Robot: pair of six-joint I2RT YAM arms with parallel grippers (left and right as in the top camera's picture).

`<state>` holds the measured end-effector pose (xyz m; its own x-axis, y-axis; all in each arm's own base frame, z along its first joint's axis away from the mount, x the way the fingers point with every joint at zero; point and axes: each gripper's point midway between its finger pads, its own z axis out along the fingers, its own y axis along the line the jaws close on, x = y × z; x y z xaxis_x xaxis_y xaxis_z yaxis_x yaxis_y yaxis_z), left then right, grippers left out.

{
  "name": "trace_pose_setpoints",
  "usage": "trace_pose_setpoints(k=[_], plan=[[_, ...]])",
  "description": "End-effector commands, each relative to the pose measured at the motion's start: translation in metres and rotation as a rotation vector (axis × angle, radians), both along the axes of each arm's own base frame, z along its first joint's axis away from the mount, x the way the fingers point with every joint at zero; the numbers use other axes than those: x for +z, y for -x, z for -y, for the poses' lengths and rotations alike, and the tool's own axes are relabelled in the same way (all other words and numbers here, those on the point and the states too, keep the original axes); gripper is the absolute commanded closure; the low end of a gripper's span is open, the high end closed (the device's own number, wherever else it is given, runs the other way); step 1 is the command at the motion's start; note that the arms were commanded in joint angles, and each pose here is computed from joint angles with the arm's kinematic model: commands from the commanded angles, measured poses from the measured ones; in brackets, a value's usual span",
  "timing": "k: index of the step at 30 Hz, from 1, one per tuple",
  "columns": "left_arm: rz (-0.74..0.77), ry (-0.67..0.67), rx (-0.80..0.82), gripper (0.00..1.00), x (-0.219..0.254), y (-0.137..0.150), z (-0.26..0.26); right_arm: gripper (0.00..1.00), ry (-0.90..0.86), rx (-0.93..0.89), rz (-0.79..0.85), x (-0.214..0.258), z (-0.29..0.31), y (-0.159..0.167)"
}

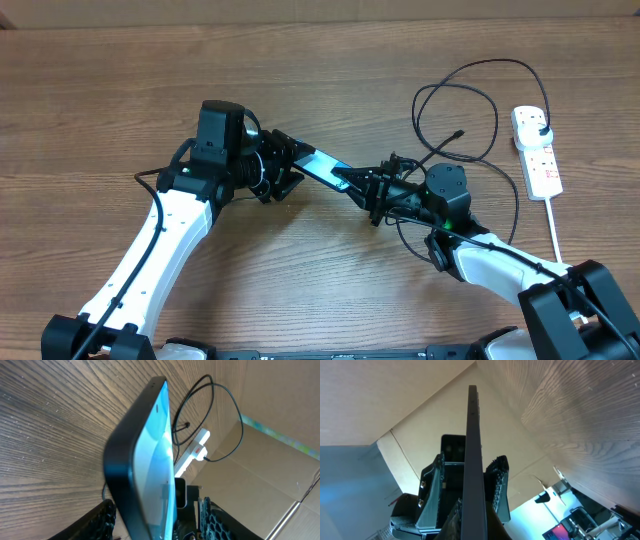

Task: Plug charger to phone and switch on socket

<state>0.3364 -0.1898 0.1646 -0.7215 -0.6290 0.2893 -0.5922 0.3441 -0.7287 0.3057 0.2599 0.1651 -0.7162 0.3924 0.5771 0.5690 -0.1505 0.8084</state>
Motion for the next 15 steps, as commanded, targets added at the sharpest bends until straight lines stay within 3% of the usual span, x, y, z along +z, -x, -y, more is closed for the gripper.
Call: trace_pose_setpoints(k=[1, 7, 15], plan=[[-0.011, -0.005, 0.006, 0.5, -0.004, 0.001, 0.001, 0.96, -0.027, 0.025, 0.023, 0.013, -0.009, 0.006], [-0.005, -0.004, 0.005, 0.66, -0.004, 0.0, 0.001, 0.96, -0.037, 0.032, -0.005, 0.013, -0.017, 0.011], [-0.004, -0.008, 0.009, 0.64, -0.004, -0.001, 0.001, 0.96, -0.051, 0.043, -0.039, 0.013, -0.025, 0.017]])
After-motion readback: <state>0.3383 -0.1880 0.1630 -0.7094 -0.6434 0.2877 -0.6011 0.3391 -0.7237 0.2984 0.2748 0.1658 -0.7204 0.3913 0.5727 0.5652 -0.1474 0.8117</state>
